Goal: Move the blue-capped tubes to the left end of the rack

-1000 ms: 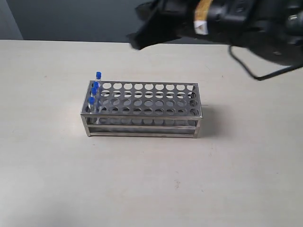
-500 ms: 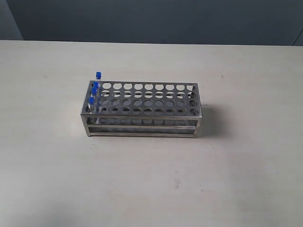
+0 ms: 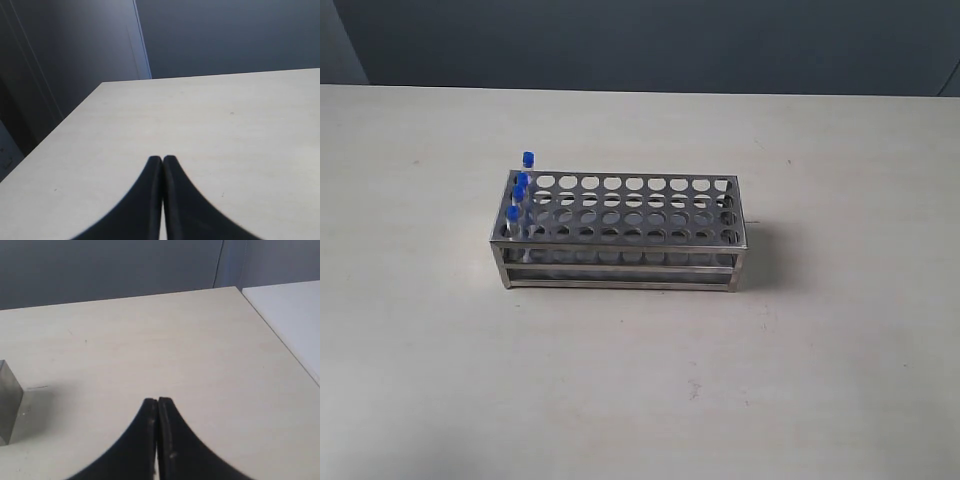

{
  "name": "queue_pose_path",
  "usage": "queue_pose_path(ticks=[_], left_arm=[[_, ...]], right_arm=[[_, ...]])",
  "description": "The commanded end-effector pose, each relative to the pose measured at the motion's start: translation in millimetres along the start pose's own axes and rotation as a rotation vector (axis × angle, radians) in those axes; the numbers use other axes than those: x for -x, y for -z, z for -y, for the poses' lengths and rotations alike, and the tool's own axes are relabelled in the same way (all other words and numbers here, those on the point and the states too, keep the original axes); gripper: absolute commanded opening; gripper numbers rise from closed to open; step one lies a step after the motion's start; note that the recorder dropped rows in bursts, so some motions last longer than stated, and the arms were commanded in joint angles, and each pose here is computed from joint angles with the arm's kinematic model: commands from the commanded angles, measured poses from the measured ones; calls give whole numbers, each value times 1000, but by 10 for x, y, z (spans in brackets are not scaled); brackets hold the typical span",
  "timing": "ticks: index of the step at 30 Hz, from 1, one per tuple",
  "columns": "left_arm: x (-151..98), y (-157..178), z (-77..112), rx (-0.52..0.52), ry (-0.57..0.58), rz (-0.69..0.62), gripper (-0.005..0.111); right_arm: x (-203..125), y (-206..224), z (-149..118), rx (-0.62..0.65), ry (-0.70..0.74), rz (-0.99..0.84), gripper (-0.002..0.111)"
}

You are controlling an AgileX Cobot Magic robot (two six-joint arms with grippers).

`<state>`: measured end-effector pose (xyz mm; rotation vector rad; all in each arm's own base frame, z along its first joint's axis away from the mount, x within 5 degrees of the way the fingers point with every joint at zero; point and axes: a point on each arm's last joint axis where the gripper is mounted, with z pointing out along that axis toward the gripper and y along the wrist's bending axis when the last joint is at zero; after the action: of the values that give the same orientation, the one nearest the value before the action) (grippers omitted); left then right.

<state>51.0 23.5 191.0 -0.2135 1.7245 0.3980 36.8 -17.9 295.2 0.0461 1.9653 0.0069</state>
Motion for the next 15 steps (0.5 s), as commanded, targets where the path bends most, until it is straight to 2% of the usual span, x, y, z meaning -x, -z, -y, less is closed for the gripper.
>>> queue_pose_path(ticks=[1, 6, 9, 12, 15], left_arm=[[16, 6, -1, -1, 2, 13, 1], [16, 6, -1, -1, 2, 13, 1], [16, 6, -1, -1, 2, 13, 1], [16, 6, -1, -1, 2, 13, 1], [16, 6, -1, -1, 2, 13, 1]], right_arm=[[-30, 70, 44, -11, -2, 77, 0], [-119, 126, 39, -61, -34, 298, 0], [-213, 25, 32, -147, -46, 306, 0], [-300, -28, 14, -173, -145, 263, 0], [-320, -44, 8, -180, -173, 259, 0]])
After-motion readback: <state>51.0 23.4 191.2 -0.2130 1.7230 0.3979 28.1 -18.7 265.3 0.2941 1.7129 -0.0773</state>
